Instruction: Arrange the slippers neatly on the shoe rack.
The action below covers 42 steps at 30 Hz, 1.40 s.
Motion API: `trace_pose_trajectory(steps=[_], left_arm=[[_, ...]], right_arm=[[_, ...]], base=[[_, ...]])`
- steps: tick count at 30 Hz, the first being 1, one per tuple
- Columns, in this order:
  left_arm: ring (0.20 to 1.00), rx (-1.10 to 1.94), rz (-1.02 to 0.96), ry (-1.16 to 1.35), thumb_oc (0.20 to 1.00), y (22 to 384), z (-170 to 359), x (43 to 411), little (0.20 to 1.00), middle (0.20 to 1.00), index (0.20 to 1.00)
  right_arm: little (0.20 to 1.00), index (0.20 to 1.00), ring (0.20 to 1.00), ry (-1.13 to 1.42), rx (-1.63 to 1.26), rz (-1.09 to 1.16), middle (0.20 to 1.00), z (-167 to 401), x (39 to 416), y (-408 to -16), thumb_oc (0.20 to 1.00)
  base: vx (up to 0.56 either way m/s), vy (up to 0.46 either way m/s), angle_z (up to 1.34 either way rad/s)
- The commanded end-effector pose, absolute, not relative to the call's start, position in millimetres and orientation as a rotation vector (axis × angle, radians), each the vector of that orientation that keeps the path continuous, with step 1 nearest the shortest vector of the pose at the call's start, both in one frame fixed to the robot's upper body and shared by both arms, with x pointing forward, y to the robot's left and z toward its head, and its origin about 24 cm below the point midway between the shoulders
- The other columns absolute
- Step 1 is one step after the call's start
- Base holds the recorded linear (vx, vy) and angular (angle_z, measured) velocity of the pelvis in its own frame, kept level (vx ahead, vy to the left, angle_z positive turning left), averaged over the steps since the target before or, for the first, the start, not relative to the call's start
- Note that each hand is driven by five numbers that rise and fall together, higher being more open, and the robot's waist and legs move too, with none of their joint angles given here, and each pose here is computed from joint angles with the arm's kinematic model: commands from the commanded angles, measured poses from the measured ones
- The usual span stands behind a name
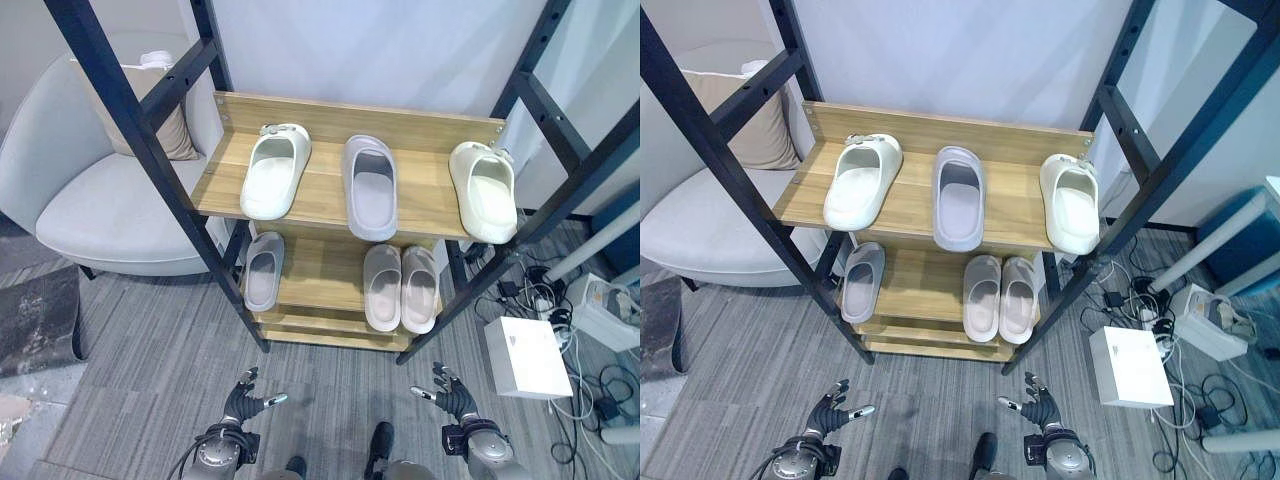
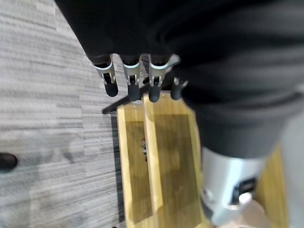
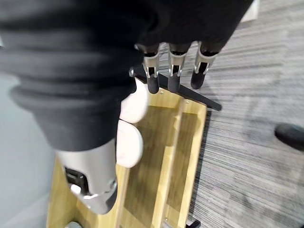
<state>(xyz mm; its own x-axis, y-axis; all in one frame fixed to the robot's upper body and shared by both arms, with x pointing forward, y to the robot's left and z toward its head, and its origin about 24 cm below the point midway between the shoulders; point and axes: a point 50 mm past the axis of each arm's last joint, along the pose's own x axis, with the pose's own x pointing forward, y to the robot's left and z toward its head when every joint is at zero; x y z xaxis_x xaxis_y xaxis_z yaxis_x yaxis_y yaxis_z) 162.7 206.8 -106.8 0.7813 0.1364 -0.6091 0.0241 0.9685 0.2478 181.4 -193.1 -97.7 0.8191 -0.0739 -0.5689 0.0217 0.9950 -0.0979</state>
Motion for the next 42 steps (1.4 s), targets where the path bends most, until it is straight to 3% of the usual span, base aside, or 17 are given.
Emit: trace_pose_trajectory(steps=[1, 20, 24, 27, 36, 42], left_arm=[[1.000, 0.222, 0.042, 0.541, 1.000, 199.4, -87.9, 192.4, 1.000, 1.000, 1.000], [1.000, 0.273, 0.020, 0.610, 1.000, 203.4, -98.8, 178.1, 1.000, 1.000, 1.000], [1.000, 0.340, 0.032, 0.551, 1.000, 207.3, -90.9, 183.8, 1.000, 1.000, 1.000], [1.000, 0.357, 0.031, 0.534, 1.000, 207.7, -88.8, 185.0, 1.000, 1.000, 1.000], [1.000, 0.381, 0.000, 0.563, 1.000, 200.2, -96.2, 180.6, 1.000, 1.000, 1.000], [1.000, 0.356, 0.013, 0.587, 1.000, 196.5, -102.8, 169.9, 1.000, 1.000, 1.000]], right_arm=[[1.000, 1.000, 1.000, 0.463, -0.106, -0.059, 1.000, -72.7, 203.6, -206.5, 1.000], [1.000, 1.000, 1.000, 0.448, -0.212, 0.024, 1.000, -71.1, 210.0, -191.6, 1.000], [1.000, 1.000, 1.000, 0.140, -0.678, 0.133, 1.000, -18.8, 229.1, -196.3, 1.000], [1.000, 1.000, 1.000, -0.066, -0.784, 0.196, 1.000, 23.1, 224.7, -193.3, 1.000], [1.000, 1.000, 1.000, -0.474, -0.738, 0.391, 1.000, 107.7, 199.3, -163.9, 1.000], [1.000, 1.000, 1.000, -0.895, -0.805, 0.303, 1.000, 180.6, 190.6, -154.8, 1.000]], base=[[0.05, -0.089, 0.06], [0.11, 0.052, 0.05], [0.05, 0.034, 0.03], [0.04, 0.036, -0.08], [0.01, 0.018, -0.12], [0.00, 0.003, -0.02]])
